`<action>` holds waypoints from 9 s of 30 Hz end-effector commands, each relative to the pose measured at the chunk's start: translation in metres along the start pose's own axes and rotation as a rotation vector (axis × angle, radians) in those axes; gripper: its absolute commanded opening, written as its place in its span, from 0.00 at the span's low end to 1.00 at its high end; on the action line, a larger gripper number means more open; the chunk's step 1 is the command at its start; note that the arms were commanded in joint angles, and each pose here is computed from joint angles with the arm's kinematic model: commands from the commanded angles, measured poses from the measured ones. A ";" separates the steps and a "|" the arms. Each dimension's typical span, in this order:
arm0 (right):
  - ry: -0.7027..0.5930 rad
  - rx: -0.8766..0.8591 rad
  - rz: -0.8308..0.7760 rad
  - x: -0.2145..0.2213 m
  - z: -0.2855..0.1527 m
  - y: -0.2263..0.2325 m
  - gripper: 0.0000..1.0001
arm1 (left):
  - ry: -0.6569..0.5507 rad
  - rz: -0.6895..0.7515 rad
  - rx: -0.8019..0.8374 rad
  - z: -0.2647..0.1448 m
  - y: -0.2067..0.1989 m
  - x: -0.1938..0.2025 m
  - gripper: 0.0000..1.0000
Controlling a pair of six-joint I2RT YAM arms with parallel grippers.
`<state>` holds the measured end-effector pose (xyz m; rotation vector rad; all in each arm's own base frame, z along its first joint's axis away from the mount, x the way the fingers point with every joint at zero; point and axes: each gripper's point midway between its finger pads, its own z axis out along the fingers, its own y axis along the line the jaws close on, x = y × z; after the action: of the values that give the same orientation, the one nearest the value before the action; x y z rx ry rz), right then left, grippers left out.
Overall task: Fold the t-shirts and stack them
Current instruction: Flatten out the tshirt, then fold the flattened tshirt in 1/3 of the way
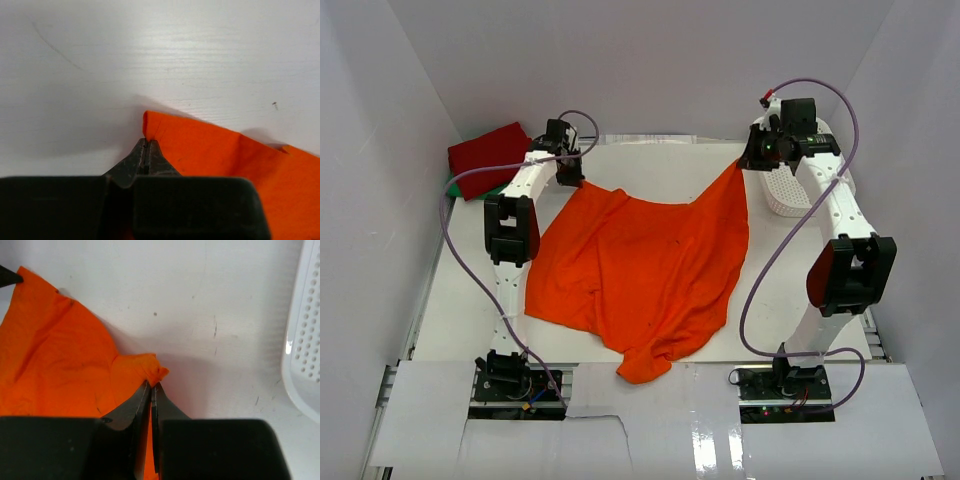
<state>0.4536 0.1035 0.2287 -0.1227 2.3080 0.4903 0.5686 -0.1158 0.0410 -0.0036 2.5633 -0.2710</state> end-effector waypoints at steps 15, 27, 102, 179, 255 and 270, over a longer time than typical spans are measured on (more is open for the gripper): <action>-0.528 -0.107 -0.436 -0.095 -0.174 0.117 0.08 | -0.646 -0.228 -0.019 -0.316 0.042 -0.099 0.00; -1.049 -0.353 -0.655 0.001 -0.412 0.187 0.08 | -1.071 -0.278 0.144 -0.500 0.006 0.029 0.00; 0.154 -0.022 0.057 0.246 -0.122 0.048 0.08 | -0.205 -0.716 -0.137 -0.258 0.049 0.226 0.00; 0.051 -0.057 -0.095 0.037 0.032 0.061 0.08 | -0.281 -0.868 -0.635 -0.212 0.131 0.176 0.00; 0.440 0.721 -0.482 0.185 -0.002 -0.044 0.08 | -0.162 -0.674 -0.638 -0.118 0.109 0.203 0.98; 0.414 0.968 -0.334 0.184 -0.042 -0.071 0.29 | -0.124 -0.675 -0.669 -0.122 0.112 0.215 0.98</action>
<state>0.3073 0.0480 0.0741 -0.2911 2.6744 -0.8485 0.3497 -0.0007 0.0244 -1.0547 2.2591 0.2822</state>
